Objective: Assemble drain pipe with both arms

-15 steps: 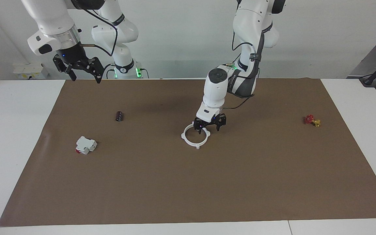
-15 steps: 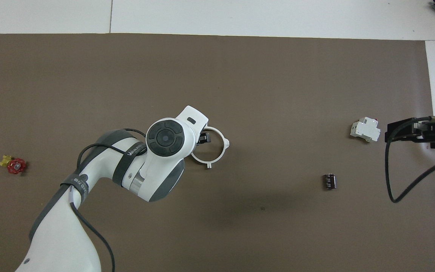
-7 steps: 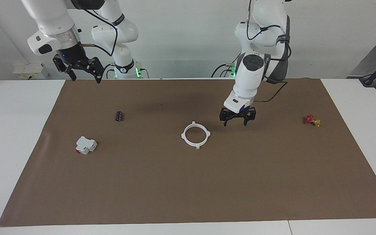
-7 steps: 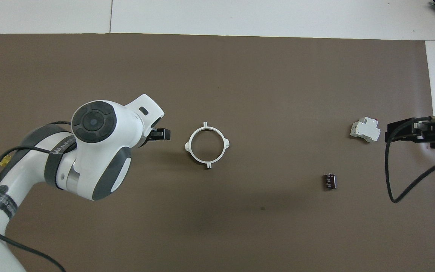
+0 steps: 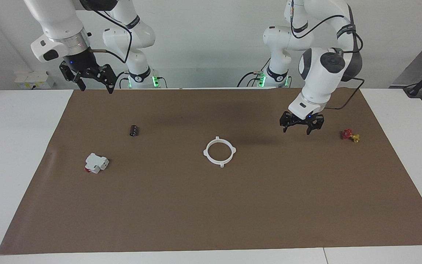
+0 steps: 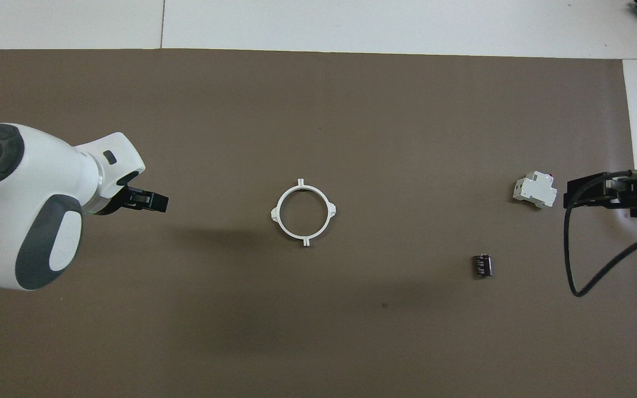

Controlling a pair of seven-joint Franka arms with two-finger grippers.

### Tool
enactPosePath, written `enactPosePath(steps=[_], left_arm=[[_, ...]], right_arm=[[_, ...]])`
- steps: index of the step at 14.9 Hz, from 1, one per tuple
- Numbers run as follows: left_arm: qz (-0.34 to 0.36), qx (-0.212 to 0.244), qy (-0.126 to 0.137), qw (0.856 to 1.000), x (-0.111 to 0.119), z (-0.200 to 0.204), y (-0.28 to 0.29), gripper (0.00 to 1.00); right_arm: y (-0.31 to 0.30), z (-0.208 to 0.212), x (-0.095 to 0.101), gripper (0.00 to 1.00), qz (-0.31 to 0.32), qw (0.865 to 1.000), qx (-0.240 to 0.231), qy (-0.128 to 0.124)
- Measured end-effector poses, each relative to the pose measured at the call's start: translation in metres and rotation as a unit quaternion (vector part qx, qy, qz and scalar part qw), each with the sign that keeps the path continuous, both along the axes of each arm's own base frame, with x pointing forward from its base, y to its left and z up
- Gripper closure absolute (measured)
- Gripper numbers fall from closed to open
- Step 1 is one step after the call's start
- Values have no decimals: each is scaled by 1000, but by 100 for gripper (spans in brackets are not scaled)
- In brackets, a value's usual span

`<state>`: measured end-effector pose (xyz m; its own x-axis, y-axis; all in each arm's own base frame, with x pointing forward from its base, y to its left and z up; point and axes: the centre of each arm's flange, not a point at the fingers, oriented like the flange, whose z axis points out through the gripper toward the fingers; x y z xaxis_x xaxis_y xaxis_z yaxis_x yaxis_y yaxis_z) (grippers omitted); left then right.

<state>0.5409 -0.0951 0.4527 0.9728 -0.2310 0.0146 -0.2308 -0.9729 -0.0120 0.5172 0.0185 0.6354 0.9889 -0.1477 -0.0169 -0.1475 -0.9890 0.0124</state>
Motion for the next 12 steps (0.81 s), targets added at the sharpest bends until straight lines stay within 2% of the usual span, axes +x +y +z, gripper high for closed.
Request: enactPosePath(steps=[6,9,12], left_arm=[[33,1,-10,999,17,103,107,0],[35,1,-19,999,20,139,112,0],[33,3,-5,999,27,162,109,0]], right_arm=[[0,0,0,0,0,1000,0,0],[0,0,0,0,0,1000,0,0],[0,0,0,0,0,1000,0,0]])
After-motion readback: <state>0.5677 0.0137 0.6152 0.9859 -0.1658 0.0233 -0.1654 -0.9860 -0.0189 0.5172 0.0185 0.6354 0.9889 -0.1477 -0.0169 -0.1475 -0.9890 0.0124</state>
